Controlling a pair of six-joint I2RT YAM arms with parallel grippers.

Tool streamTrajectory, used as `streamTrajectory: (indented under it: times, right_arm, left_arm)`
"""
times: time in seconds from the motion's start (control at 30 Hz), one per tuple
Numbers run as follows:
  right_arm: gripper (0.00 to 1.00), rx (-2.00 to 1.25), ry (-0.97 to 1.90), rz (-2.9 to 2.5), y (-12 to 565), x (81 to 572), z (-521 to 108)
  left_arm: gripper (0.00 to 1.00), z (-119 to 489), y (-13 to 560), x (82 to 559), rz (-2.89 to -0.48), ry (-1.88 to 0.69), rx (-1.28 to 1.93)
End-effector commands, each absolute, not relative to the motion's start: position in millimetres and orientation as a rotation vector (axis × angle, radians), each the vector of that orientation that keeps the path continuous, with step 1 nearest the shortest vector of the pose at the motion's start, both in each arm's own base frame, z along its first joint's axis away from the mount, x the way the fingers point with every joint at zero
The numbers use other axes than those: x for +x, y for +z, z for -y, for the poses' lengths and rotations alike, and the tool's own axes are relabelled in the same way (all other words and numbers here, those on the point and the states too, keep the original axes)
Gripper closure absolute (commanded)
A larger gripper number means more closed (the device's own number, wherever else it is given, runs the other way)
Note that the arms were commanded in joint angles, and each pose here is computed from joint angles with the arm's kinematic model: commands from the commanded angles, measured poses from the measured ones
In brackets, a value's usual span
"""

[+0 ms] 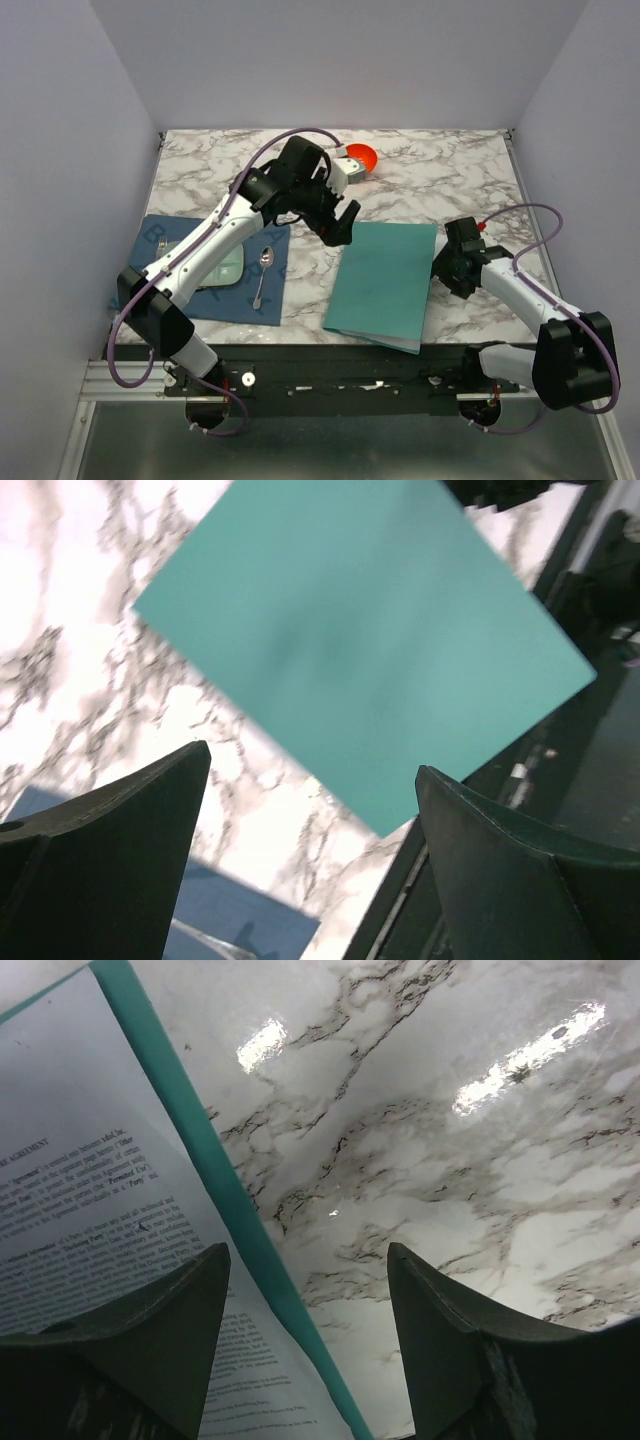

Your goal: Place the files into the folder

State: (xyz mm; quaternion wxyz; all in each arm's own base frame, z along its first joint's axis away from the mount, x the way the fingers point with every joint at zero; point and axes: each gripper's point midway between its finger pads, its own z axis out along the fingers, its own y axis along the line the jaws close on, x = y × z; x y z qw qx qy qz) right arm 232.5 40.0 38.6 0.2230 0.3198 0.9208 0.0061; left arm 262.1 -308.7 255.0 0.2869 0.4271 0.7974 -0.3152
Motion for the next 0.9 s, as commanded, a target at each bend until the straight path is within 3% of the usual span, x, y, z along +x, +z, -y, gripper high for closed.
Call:
streamTrajectory:
  times: [0.0,0.23,0.53,0.87]
  right_arm:
    - [0.28,0.865,0.04,-2.576,27,234,-45]
    - [0.27,0.862,-0.02,-2.613,16,241,-42]
    - [0.28,0.855,-0.234,-2.41,84,249,6]
    - [0.34,0.853,-0.116,-2.528,52,250,-18]
  left_arm:
    - [0.01,269,224,284,-2.18,-0.585,1.09]
    - [0.01,237,191,281,-2.243,-0.488,1.031]
    - [0.01,226,179,275,-2.253,-0.464,1.023]
    - [0.01,223,180,274,-2.251,-0.46,1.019]
